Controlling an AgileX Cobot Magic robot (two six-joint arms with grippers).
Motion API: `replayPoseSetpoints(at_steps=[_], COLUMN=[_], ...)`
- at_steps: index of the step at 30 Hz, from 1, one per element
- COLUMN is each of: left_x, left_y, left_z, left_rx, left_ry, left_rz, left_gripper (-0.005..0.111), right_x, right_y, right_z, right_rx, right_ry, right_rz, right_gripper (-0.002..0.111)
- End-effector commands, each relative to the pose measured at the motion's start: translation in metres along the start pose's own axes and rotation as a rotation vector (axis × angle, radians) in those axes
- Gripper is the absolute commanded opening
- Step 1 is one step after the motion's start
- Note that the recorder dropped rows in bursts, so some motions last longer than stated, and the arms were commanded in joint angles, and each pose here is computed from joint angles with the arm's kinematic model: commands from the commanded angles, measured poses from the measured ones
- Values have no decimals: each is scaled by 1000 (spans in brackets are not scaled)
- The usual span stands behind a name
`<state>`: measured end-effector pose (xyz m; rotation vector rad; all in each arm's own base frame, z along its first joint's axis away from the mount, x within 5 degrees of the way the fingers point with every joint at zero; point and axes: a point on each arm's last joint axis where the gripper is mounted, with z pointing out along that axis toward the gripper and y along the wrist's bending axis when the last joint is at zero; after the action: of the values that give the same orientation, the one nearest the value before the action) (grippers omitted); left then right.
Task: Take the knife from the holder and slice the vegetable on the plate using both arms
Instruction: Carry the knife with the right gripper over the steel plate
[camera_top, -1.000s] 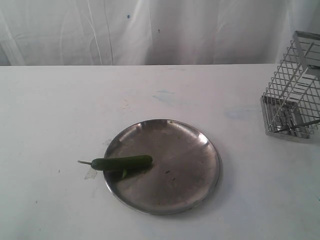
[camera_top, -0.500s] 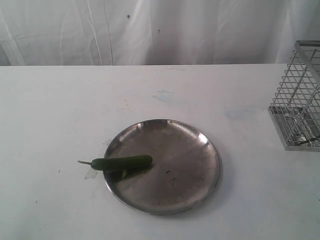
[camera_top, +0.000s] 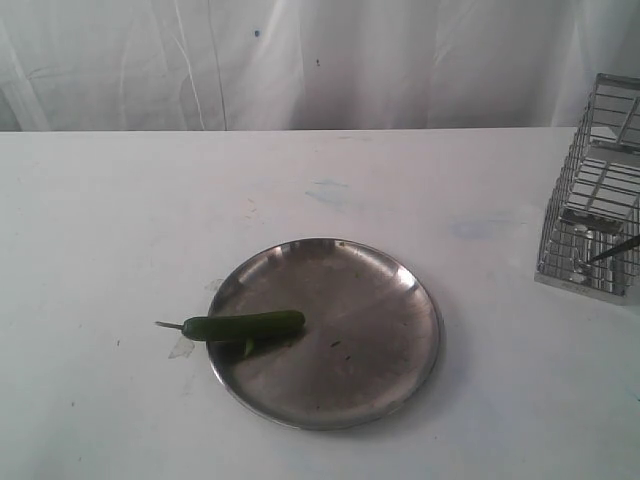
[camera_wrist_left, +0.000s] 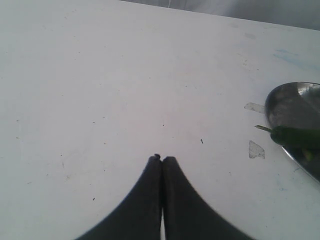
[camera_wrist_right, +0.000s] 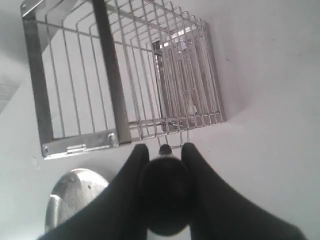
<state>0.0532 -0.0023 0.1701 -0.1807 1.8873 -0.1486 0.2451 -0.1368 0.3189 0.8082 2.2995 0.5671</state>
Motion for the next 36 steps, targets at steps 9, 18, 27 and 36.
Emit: replayPoseSetpoints(at_steps=[9, 18, 27, 36], left_x=[0, 0, 0, 0], left_y=[0, 0, 0, 0], left_z=[0, 0, 0, 0], left_rx=[8, 8, 8, 8], left_ry=[-7, -7, -7, -7], left_rz=[2, 2, 2, 2], left_gripper=[0, 0, 0, 0], right_x=[76, 138, 144, 156], right_y=[83, 114, 76, 43], right_z=[-76, -73, 45, 99], right_rx=[-78, -535, -901, -843], right_ry=[-99, -89, 38, 73], right_rz=[-343, -515, -398, -435], right_gripper=[0, 0, 0, 0])
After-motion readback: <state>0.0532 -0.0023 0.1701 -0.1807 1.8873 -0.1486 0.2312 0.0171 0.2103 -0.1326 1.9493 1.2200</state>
